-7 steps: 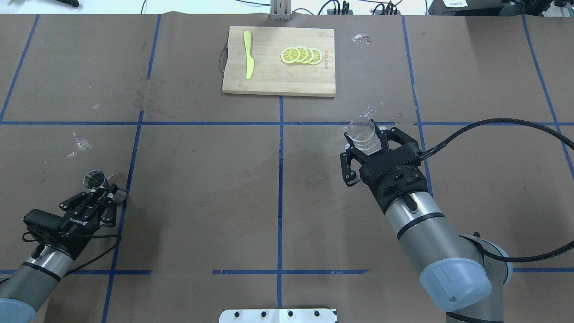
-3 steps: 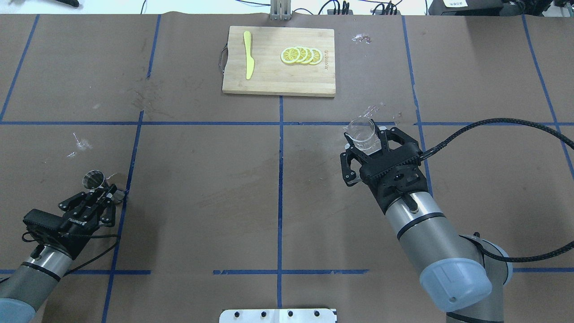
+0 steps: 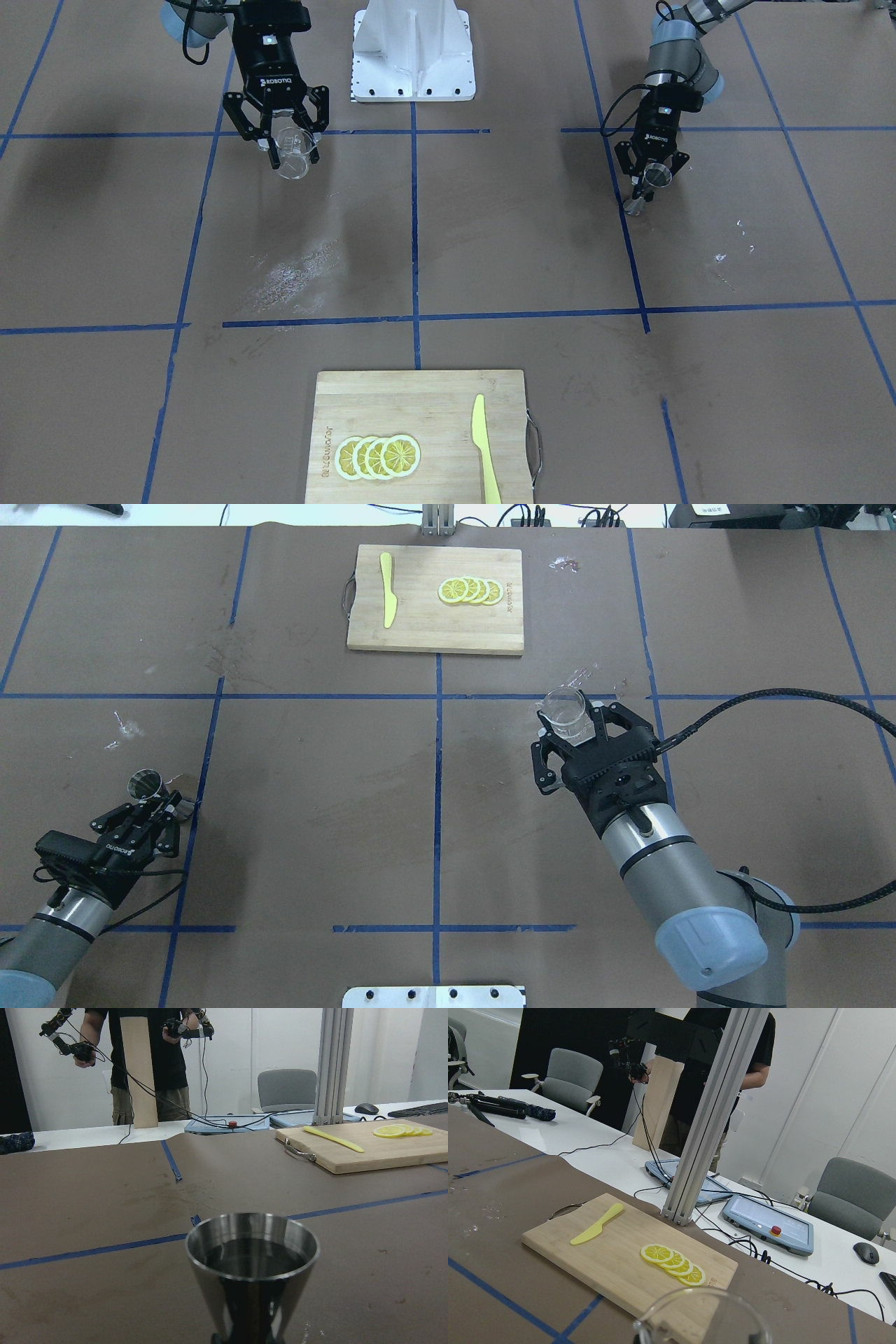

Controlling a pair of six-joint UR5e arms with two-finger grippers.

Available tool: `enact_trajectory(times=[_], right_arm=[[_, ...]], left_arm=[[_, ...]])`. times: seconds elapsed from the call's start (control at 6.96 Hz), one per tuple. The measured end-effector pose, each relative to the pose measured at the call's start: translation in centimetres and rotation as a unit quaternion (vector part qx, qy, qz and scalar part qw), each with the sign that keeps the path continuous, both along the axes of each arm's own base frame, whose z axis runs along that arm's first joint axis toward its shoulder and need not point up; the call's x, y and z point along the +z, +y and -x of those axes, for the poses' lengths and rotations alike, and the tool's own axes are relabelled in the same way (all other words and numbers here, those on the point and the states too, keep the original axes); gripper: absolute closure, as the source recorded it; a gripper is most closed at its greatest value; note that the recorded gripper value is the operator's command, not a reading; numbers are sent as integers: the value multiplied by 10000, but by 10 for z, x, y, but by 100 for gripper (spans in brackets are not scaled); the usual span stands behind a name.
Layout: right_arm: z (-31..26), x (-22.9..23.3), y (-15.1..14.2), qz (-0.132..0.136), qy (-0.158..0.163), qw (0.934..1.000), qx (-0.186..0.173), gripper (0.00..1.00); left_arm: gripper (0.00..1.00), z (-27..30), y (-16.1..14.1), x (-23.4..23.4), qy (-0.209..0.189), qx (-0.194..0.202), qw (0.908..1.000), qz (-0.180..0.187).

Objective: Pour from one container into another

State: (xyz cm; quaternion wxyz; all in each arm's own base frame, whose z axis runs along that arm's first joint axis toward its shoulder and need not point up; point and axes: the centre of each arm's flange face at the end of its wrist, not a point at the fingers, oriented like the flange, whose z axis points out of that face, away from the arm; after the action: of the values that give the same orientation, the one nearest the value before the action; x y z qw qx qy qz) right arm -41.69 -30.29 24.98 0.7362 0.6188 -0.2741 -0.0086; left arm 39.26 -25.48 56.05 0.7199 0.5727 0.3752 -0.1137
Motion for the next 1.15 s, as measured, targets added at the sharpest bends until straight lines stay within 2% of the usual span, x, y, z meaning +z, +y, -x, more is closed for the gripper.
enact_trajectory(times=[0.43,1.01,1.15], right_arm=[[0,0,0,0,1,10000,0,100],[0,0,0,-1,2,10000,0,100],[0,0,0,-1,2,10000,0,100]], left_arm=[[74,0,0,3,-29,-1,10000,4],[49,0,0,5,-41,-9,10000,5],[33,0,0,5,-34,-9,10000,4]])
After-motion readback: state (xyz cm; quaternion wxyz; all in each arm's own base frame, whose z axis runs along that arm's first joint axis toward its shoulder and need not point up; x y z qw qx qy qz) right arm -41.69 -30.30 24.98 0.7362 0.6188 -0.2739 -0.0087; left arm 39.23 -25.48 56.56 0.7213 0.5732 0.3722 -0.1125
